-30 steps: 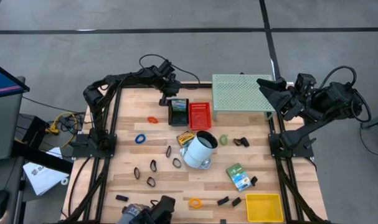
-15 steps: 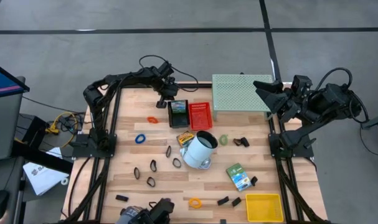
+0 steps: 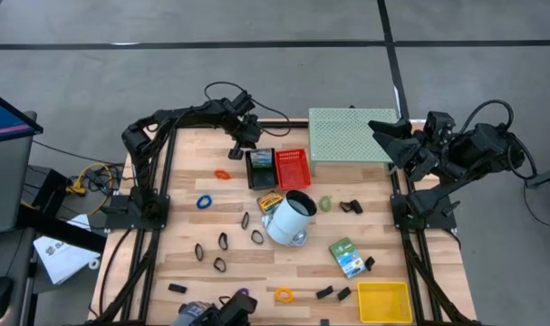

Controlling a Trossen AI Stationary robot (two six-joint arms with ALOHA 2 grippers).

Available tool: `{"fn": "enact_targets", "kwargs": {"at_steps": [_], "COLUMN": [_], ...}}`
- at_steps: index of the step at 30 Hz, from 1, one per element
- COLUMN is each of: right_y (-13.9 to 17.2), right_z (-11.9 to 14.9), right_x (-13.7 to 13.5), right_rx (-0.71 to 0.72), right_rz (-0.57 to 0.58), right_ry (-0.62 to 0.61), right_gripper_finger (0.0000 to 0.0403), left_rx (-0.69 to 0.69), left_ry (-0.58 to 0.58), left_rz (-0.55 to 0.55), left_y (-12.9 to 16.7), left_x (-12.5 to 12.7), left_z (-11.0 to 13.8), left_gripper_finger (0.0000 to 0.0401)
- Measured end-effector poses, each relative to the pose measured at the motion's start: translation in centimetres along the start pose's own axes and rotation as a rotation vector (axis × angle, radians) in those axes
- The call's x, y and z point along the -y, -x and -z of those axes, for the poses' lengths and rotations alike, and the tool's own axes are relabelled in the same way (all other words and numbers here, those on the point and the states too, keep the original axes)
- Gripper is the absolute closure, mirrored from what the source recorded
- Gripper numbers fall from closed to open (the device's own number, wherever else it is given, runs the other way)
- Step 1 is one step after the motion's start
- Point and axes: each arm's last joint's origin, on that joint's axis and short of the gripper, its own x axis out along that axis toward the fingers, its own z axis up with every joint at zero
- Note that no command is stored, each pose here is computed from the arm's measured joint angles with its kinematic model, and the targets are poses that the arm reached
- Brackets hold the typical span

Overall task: Pick & Place Office Desk Supplies
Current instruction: Adjust the left black bin, then adjust the red bin

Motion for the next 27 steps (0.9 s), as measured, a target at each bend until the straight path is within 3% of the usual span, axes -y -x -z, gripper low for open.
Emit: {"fn": "enact_targets", "kwargs": {"at_steps": [13, 17, 22, 27], "right_y": [0.0, 0.0, 0.0, 0.0], "right_z": [0.0, 0.0, 0.2, 0.9], "right_x": [0.0, 0.0, 0.1, 0.5], "right_rx": [0.000, -0.001, -0.003, -0.055], "right_rz": [0.002, 0.003, 0.036, 0.092], "right_ry": [0.001, 0.002, 0.027, 0.020], "right_gripper_finger": [0.0153, 0.0153, 0.0153, 0.0153], "left_rx": [0.014, -0.055, -0.030, 0.103], "left_ry": [-0.032, -0.049, -0.035, 0.095], "left_rz": [0.008, -0.095, -0.240, -0.303], "left_y": [-0.1, 0.3, 4.2, 9.2], "left_x": [0.1, -0.4, -1.1, 0.2], "left_z": [-0.2, -0.3, -0.7, -2.3], "left_gripper_finger": [0.0401, 0.0401, 0.0401, 0.0401]}}
